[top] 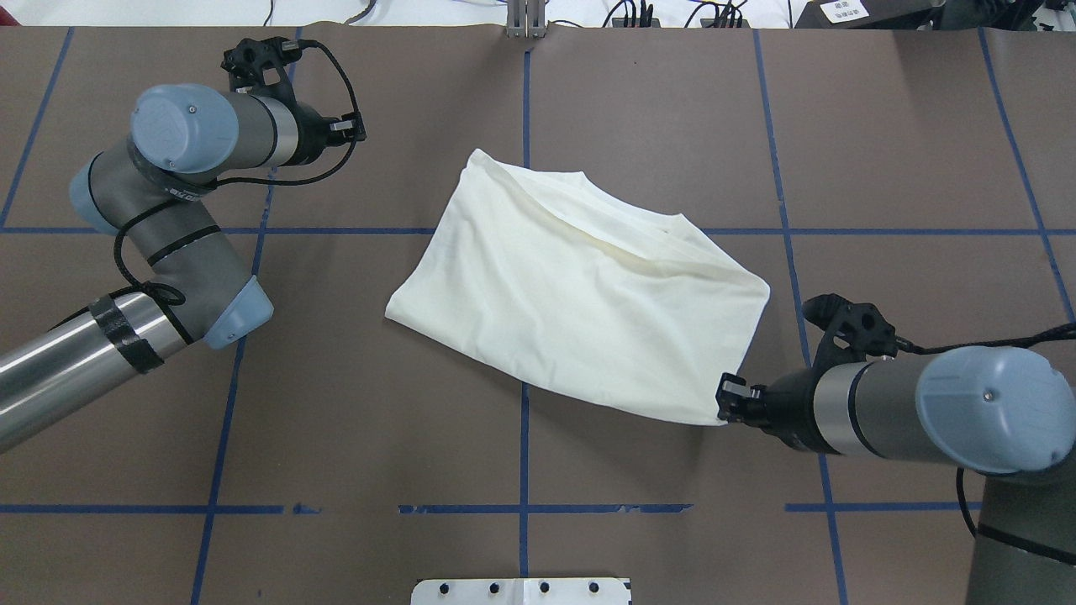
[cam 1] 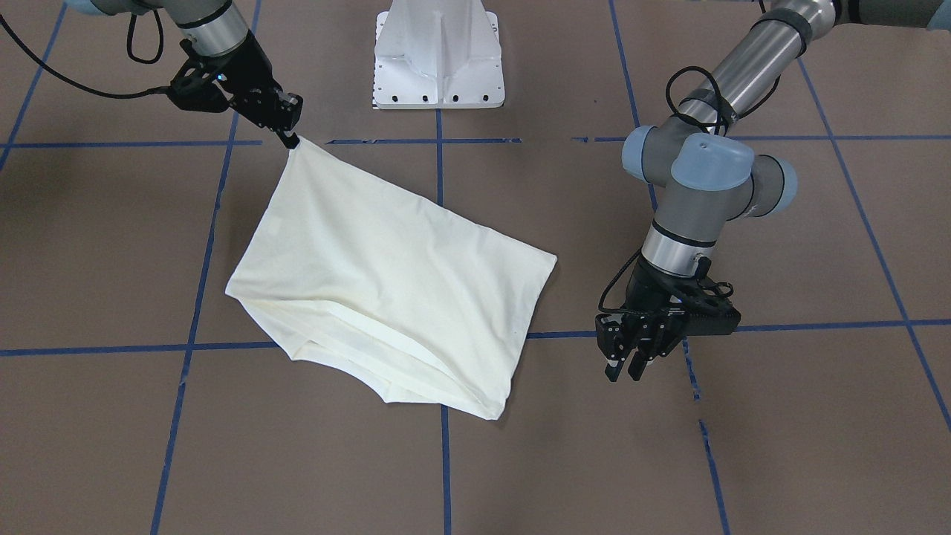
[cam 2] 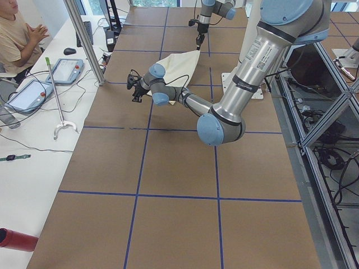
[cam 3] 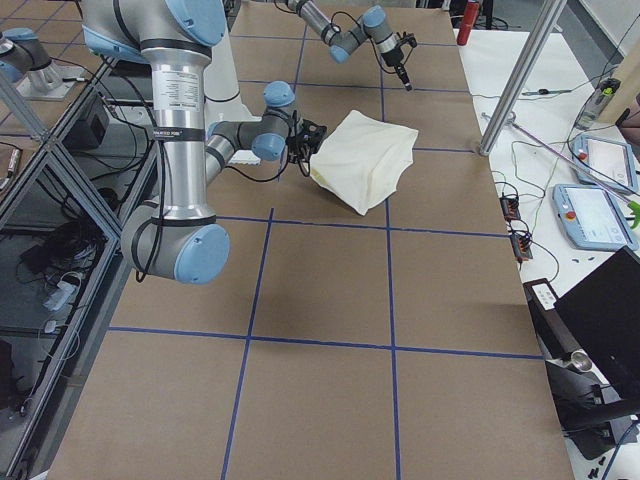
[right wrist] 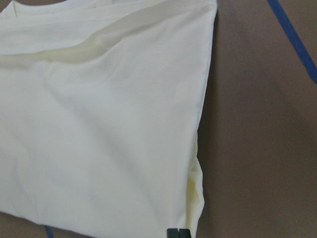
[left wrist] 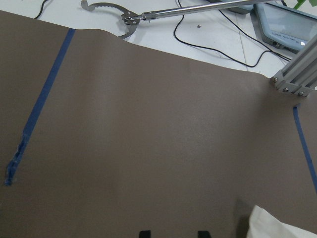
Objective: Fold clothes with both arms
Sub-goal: 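Drag the folded shirt toward the robot with the right gripper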
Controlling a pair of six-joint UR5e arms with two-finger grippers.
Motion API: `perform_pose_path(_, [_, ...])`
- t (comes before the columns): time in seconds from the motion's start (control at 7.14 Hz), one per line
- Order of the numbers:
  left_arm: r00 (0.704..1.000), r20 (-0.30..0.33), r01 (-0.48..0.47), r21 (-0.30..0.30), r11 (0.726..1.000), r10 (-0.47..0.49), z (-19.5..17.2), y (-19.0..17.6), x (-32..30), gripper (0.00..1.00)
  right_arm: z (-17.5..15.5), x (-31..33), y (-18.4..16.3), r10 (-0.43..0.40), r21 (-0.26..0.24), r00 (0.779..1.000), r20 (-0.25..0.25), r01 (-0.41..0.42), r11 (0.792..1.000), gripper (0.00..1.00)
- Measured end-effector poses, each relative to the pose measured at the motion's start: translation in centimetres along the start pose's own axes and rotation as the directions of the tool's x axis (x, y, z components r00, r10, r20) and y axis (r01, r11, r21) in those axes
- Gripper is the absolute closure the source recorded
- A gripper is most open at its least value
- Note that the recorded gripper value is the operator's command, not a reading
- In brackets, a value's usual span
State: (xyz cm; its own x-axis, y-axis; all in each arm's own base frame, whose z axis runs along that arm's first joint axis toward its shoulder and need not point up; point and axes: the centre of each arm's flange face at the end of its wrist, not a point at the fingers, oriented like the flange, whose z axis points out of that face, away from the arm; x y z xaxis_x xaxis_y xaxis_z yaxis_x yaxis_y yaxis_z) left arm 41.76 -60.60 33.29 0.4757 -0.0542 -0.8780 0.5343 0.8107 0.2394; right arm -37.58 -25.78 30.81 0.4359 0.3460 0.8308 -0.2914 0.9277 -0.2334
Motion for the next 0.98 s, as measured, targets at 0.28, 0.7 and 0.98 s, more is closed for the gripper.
perform_pose_path(0.28, [0.999, -0.054, -0.002, -0.023, 1.0, 0.001, -1.9, 0.4, 1.5, 0.49, 1.1, 1.6, 6.5, -0.073, -0.129, 0.997, -0.041, 0.067, 0.989, 1.0])
perform_pose_path(0.7, [0.98, -0.165, 0.066, -0.246, 0.967, -0.109, -6.7, 4.5, 3.0, 0.45, 4.4, 5.2, 16.5, -0.161, -0.174, 0.982, -0.101, 0.142, 0.974, 0.0])
perform_pose_path(0.98, [0.964, -0.156, 0.155, -0.332, 0.931, -0.216, -7.4, 7.9, 4.8, 0.42, 5.4, 6.0, 17.7, -0.164, -0.076, 0.982, -0.091, 0.157, 0.985, 0.0])
